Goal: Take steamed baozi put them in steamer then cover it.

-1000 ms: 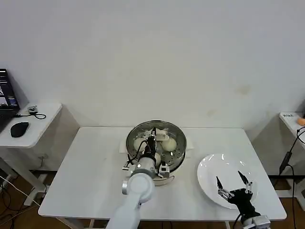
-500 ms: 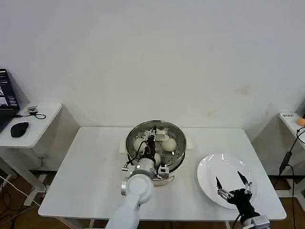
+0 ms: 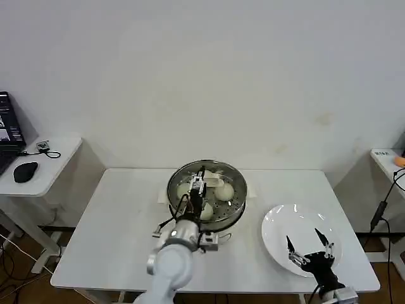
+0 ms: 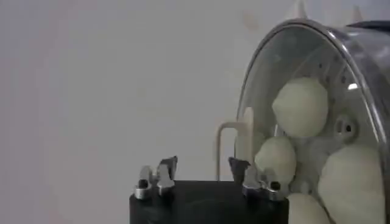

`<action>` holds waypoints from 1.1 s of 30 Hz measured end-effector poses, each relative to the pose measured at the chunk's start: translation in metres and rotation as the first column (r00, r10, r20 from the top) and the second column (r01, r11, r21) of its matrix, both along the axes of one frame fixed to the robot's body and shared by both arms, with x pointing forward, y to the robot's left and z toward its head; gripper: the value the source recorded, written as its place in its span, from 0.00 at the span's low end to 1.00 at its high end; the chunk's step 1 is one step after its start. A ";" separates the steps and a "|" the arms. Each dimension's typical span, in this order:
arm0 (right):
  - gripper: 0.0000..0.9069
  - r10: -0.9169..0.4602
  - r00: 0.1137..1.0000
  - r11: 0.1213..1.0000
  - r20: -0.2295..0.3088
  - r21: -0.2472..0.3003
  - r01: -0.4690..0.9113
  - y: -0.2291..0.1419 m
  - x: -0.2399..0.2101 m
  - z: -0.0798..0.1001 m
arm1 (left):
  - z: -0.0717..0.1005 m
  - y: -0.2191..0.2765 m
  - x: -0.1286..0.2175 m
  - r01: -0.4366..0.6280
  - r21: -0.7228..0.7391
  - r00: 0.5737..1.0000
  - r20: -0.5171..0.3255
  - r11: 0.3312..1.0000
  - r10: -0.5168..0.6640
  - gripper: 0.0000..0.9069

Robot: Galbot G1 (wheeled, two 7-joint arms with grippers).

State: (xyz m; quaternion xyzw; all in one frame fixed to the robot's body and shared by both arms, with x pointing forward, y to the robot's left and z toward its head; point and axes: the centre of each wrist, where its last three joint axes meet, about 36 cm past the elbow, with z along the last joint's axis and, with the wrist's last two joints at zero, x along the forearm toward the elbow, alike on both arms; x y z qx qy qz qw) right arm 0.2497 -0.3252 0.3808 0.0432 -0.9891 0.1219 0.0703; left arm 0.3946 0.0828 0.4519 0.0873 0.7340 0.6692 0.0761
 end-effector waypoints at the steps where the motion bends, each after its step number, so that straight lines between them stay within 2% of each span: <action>1: 1.00 -0.001 1.000 1.000 -0.001 0.000 0.001 0.000 0.000 0.000 | 0.002 0.005 -0.006 0.005 -0.008 1.000 0.005 1.000 -0.005 1.00; 5: 1.00 -0.003 1.000 1.000 0.000 0.005 0.003 0.000 0.000 -0.002 | 0.007 0.028 -0.031 0.022 -0.050 0.999 0.026 0.999 -0.021 1.00; 8: 1.00 0.000 1.000 1.000 0.000 0.014 0.000 0.001 -0.001 -0.003 | 0.002 0.052 -0.047 0.017 -0.111 1.000 0.025 0.994 -0.014 1.00; 14: 1.00 0.019 1.000 0.999 0.000 0.031 -0.019 0.002 -0.007 -0.003 | -0.013 0.106 -0.061 -0.034 -0.351 0.999 0.019 0.936 0.044 1.00; 18: 1.00 0.029 1.000 0.999 0.000 0.037 -0.029 0.000 -0.011 0.001 | -0.023 0.138 -0.072 -0.089 -0.548 0.995 -0.007 0.832 0.102 1.00; 23: 1.00 0.035 0.999 0.998 -0.019 0.053 -0.034 -0.005 -0.018 0.003 | -0.030 0.160 -0.093 -0.158 -0.759 0.985 -0.073 0.632 0.158 1.00; 29: 1.00 0.039 0.998 0.997 -0.045 0.075 -0.036 -0.008 -0.024 0.001 | -0.042 0.181 -0.118 -0.226 -0.866 0.969 -0.151 0.447 0.196 1.00; 33: 1.00 0.050 0.997 0.995 -0.057 0.091 -0.045 -0.007 -0.025 -0.001 | -0.050 0.192 -0.134 -0.266 -0.890 0.957 -0.197 0.370 0.214 1.00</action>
